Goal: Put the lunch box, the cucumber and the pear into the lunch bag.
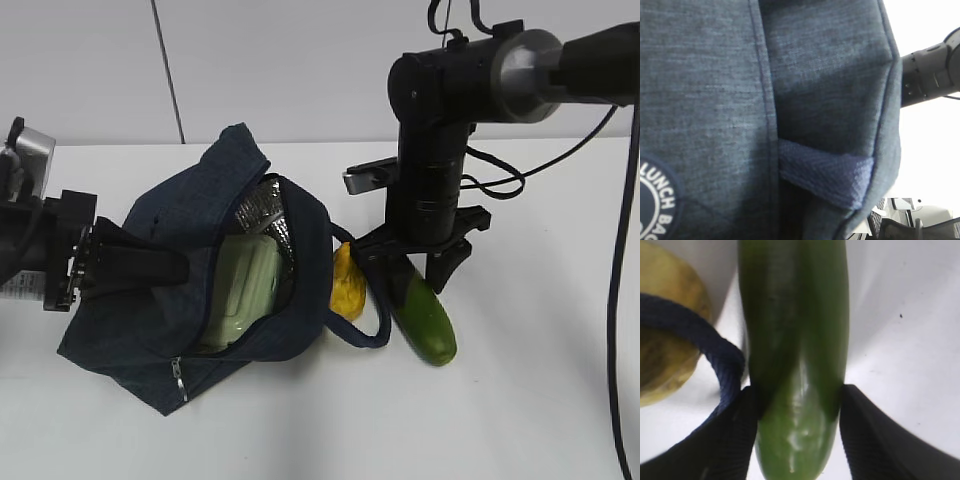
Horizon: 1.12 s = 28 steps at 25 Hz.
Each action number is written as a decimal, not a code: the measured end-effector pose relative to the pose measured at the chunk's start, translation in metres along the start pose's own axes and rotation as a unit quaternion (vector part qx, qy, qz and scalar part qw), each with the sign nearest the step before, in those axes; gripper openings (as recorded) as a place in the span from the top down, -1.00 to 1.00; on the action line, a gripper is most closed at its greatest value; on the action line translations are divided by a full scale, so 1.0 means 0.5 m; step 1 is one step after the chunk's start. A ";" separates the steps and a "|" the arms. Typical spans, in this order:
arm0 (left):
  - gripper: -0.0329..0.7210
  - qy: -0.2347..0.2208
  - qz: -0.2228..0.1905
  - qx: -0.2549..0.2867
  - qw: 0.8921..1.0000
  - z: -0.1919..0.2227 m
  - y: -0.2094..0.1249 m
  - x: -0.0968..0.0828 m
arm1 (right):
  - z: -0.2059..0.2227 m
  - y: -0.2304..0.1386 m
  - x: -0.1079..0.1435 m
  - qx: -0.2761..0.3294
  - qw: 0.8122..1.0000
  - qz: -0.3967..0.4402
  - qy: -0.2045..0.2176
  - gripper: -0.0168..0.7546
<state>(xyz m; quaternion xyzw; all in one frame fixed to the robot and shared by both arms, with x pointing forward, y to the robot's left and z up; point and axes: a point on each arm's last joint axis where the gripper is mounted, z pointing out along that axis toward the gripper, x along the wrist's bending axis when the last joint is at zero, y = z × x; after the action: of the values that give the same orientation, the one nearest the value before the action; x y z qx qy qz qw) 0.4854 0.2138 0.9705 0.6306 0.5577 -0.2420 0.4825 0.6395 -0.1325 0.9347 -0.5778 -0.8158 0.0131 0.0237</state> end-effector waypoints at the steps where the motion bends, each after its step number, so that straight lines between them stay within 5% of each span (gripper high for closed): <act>1: 0.91 0.000 0.000 0.000 1.000 0.000 0.000 0.000 | 0.000 0.000 0.000 0.000 1.000 0.000 0.000 -0.09; 28: 0.91 -0.003 0.000 0.002 1.000 0.000 -0.001 -0.001 | 0.060 0.005 0.001 0.034 0.999 -0.001 0.005 -0.25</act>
<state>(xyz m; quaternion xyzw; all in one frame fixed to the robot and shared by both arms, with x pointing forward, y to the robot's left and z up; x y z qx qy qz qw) 0.4849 0.2136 0.9708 0.6312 0.5555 -0.2448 0.4828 0.6401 -0.1309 0.9047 -0.5762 -0.8150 0.0381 0.0479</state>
